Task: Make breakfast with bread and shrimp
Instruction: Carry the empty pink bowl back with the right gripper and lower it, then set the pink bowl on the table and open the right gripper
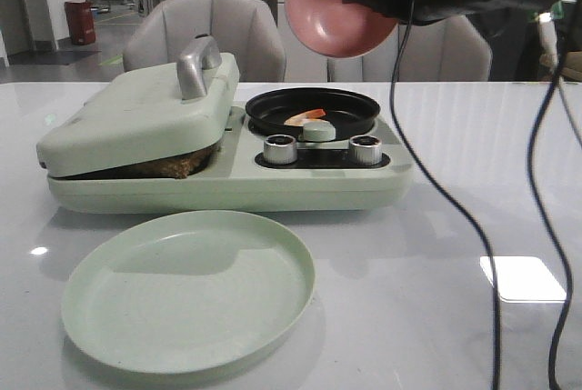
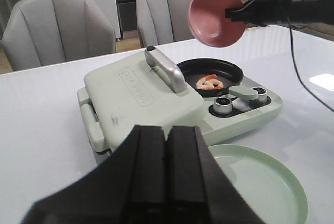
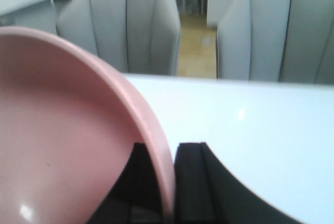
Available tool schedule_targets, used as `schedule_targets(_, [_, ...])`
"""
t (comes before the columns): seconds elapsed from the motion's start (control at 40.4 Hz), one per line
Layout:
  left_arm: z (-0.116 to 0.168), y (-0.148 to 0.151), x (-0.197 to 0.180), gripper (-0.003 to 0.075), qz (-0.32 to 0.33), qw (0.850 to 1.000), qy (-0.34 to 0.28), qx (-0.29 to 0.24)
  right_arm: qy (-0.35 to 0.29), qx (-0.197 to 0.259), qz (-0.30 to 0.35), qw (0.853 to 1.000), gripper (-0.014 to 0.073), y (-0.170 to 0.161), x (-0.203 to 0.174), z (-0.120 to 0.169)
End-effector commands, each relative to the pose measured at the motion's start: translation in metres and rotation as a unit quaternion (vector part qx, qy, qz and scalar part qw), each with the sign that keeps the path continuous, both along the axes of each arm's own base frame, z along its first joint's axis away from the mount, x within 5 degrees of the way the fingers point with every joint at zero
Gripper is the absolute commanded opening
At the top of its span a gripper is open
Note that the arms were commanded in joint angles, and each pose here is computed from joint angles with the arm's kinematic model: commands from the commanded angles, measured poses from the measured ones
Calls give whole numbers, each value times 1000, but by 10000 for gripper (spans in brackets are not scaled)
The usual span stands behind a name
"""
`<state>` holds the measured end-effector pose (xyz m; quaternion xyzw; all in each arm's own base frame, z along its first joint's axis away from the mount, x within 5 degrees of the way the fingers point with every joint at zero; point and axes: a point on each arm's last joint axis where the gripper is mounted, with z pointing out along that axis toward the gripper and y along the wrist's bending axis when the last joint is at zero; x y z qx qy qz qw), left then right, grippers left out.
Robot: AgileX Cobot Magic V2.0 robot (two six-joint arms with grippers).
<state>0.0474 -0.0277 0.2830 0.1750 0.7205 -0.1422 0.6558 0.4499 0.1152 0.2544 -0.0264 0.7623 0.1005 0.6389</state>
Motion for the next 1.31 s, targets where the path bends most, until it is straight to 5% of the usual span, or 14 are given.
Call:
schedule_targets(0.0, [16, 1, 0, 32, 7, 999, -39, -32, 9, 15, -8, 1000, -25, -23, -17, 55])
schedule_targets(0.371, [16, 1, 0, 32, 7, 999, -39, -32, 214, 1, -50, 976, -25, -106, -59, 76])
schedule_targets(0.693, [16, 1, 0, 32, 7, 999, -39, -32, 361, -65, -4, 930, -25, -115, -87, 16])
schedule_targets(1.014, [16, 1, 0, 32, 7, 999, -39, -32, 419, -22, -5, 908, -20, -113, -95, -27])
schedule_targets(1.286, [16, 1, 0, 32, 7, 999, -39, -32, 404, -15, -20, 915, 57, -115, -84, -36])
